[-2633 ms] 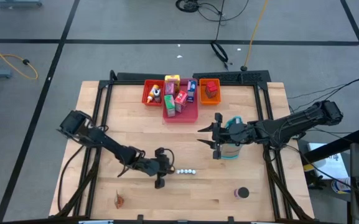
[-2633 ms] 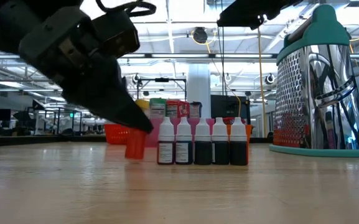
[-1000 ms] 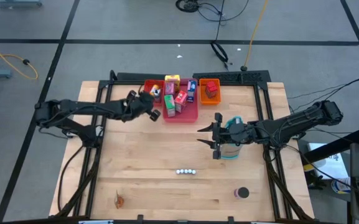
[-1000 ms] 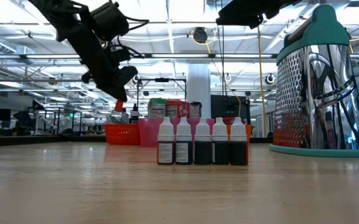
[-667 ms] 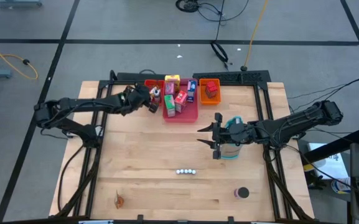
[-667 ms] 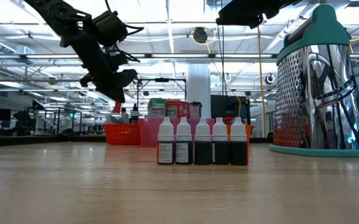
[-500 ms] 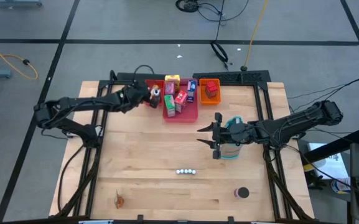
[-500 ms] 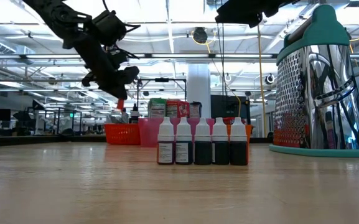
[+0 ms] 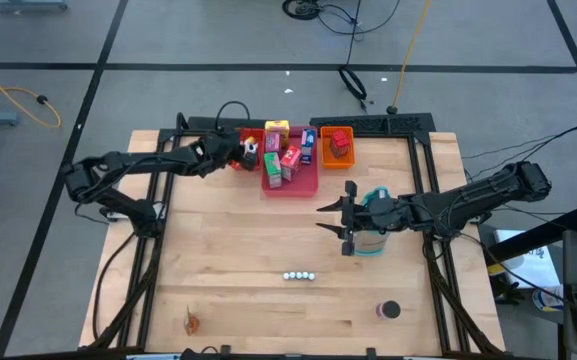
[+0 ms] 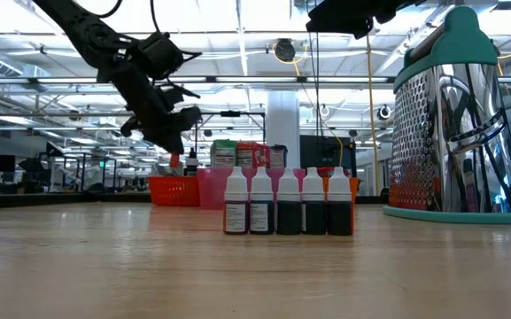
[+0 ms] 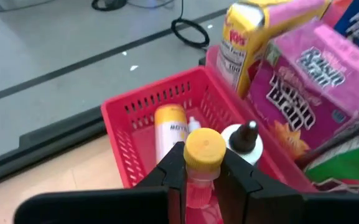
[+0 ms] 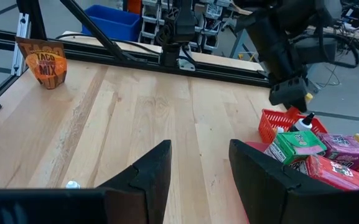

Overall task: Pick & Place Kitchen Items
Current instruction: Put the small yellow food coloring bottle into the red bin

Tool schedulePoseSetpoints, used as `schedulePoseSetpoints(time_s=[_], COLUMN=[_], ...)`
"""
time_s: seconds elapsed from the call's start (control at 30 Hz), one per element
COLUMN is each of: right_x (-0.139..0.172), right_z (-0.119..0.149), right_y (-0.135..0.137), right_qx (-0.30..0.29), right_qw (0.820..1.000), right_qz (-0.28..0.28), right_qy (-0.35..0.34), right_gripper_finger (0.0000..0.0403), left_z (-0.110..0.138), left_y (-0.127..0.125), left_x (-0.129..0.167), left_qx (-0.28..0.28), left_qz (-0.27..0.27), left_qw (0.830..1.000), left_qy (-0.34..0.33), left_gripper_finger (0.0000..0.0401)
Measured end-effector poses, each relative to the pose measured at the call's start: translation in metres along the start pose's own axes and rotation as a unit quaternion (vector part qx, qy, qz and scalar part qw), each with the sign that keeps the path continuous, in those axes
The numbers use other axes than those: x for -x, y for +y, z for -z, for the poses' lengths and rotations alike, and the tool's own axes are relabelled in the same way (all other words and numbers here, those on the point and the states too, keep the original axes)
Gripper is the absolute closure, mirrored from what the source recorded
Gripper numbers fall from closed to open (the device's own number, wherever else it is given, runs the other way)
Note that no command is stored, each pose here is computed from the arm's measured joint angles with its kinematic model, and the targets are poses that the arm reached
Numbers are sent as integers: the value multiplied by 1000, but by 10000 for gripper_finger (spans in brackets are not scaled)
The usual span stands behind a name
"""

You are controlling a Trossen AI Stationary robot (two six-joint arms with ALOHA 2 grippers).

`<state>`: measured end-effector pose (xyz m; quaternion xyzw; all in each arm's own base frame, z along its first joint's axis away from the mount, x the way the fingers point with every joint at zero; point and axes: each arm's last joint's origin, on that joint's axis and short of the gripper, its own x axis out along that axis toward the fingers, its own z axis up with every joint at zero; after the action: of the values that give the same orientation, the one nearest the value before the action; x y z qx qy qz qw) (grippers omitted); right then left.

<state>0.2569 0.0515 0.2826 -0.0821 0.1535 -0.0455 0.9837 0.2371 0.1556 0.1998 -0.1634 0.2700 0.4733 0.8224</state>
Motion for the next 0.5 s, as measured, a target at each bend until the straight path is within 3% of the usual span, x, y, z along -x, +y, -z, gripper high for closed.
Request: schedulePoseSetpoints(time_s=[0.3,0.5], right_x=[-1,-1], right_z=[0,0], right_y=[-3,-4], right_qx=[-3,-4], right_qw=[1000,1000], right_qz=[6,7], right_qy=[1,2], right_gripper_finger=[248,248], left_z=[0,0], left_y=[-2,-2], left_x=[-4,-4], left_qx=[0,0], left_qz=[3,2], left_qw=[1000,1000], left_qy=[-4,-8], left_gripper_finger=[347,296])
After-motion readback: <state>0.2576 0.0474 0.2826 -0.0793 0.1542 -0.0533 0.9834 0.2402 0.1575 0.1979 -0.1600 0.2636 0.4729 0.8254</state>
